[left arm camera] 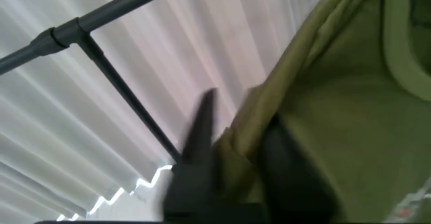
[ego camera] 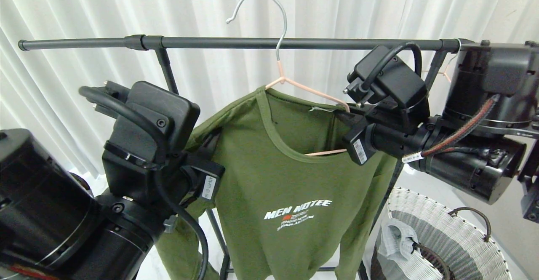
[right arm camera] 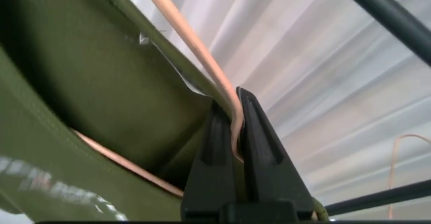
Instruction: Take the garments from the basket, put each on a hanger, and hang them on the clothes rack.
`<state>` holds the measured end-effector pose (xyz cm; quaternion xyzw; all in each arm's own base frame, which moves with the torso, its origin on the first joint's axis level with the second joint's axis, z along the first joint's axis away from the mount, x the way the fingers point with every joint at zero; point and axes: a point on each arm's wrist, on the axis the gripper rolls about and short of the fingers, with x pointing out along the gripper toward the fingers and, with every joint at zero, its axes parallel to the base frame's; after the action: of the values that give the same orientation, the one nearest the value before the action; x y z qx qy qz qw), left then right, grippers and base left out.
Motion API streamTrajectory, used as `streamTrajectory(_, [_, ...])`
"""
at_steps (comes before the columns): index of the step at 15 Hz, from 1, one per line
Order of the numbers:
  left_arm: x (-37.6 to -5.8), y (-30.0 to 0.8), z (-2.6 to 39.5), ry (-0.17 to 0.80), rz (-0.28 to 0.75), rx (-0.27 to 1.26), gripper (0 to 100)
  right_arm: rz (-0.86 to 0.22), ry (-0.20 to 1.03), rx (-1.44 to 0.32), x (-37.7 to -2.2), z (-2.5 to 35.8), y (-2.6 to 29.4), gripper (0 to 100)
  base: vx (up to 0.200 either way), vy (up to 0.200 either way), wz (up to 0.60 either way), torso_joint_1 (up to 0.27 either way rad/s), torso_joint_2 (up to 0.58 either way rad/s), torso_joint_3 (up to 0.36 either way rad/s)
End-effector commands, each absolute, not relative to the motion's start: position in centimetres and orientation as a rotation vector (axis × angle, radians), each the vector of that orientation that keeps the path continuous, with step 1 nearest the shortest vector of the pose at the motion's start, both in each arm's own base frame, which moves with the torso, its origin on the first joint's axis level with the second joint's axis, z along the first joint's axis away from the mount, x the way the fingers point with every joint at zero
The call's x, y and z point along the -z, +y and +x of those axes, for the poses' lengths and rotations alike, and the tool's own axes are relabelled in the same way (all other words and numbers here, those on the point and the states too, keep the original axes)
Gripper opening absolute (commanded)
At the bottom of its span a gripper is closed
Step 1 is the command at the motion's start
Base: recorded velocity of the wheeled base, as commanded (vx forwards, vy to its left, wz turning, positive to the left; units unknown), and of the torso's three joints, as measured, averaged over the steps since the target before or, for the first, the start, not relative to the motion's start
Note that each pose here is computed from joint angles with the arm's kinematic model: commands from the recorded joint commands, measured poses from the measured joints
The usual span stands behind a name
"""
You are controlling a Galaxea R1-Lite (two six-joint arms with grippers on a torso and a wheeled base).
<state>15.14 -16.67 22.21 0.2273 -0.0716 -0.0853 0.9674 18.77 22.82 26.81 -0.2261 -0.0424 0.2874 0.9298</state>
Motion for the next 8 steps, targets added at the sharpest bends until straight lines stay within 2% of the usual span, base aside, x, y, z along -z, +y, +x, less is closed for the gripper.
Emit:
streamTrajectory(1, [-22.2,-16.5,15.0,-0.152,0.453,0.177,100,-0.466,-0.107,-0.590,-27.1,18.7,22.8,0,0.000,0.000,0.00,0.000,0.00,0.000])
streamTrajectory(5, [-21.3,-15.9,14.5,-0.156,0.451,0.174,100,-0.471,-0.145,-0.580,-27.5,18.7,22.7,0,0.000,0.000,0.00,0.000,0.00,0.000])
streamTrajectory(8, [-21.7,-15.2,14.0,-0.173,0.431,0.169,100,-0.494,-0.136,-0.532,-27.4,19.4,21.9,0,0.000,0.000,0.00,0.000,0.00,0.000])
